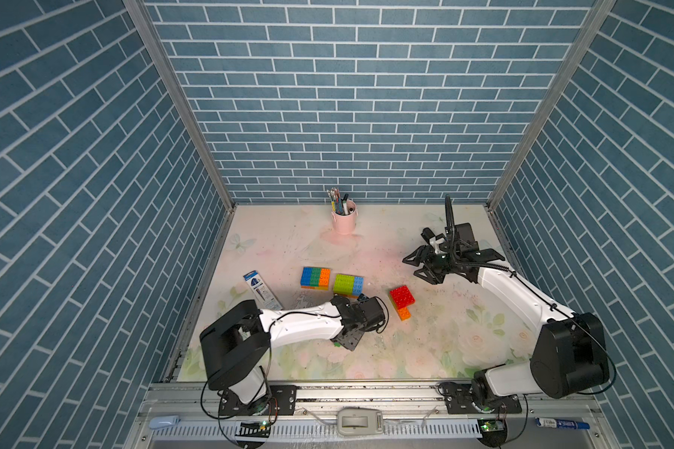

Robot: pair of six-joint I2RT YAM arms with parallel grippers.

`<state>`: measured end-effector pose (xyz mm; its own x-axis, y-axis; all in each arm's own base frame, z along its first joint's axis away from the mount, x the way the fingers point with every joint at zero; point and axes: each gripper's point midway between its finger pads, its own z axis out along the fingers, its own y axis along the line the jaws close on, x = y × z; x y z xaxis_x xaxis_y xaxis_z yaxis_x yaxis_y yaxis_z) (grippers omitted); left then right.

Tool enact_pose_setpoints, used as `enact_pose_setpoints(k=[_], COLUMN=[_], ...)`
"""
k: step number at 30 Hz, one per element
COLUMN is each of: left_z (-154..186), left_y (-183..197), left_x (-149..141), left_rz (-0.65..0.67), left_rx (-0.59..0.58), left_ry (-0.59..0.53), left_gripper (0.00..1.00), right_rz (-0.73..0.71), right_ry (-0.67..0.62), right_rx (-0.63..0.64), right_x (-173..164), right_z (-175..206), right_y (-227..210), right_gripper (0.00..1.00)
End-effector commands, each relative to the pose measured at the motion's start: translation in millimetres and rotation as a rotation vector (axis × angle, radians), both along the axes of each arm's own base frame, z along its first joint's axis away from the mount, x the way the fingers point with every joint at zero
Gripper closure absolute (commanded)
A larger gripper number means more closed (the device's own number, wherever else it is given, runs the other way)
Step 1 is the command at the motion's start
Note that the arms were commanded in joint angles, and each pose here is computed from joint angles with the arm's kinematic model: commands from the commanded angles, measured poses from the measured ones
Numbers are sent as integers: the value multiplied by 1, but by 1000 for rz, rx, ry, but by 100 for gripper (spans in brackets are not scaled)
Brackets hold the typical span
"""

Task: Assemble a rectangle with lego
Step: Place the lego brick at the center of the board, then pick up the lego brick from the center of the board.

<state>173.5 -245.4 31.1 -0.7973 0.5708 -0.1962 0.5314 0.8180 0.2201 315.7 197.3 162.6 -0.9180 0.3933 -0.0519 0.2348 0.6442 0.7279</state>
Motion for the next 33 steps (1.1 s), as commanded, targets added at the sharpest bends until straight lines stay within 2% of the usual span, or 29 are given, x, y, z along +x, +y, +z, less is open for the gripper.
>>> enact_pose_setpoints(k=[1,3,6,8,10,12,15,18,20,22,26,29,33], left_z=[-8,-15,-17,-8,5,24,72,116,135,139,138,135,125], left_y=[-5,-10,-22,-30,-35,-38,-28,14,57,101,170,193,211], left_x=[-3,-6,-13,-13,-11,-9,-2,16,28,44,66,78,81], left_rz=[-18,-23,-28,-42,-61,-86,-96,18,133,285,563,688,753], left_rx=[63,60,12,-35,-72,-114,-234,-416,-499,-528,-524,-553,-541], left_ry=[5,30,77,78,57,35,-29,-95,-155,-206,-277,-301,-306], left_gripper=[76,67,47,32,22,20,20,20,19,19,18,17,16], right_rz=[14,14,44,78,114,160,268,433,551,680,965,1093,1236], right_ry=[-9,-10,-18,-30,-34,-33,-41,-68,-83,-117,-213,-262,-314], right_rx=[-56,-65,-60,-86,-133,-181,-282,-381,-380,-388,-504,-536,-613], right_x=[-10,-11,-13,-14,-18,-25,-44,-72,-90,-105,-126,-137,-145], right_z=[-5,-6,-4,-2,-4,-6,-9,-17,-27,-39,-59,-76,-100], right_y=[-8,-10,-7,-7,-12,-17,-19,-5,14,34,78,109,138], right_gripper=[37,37,39,39,38,37,37,35,35,34,28,23,19])
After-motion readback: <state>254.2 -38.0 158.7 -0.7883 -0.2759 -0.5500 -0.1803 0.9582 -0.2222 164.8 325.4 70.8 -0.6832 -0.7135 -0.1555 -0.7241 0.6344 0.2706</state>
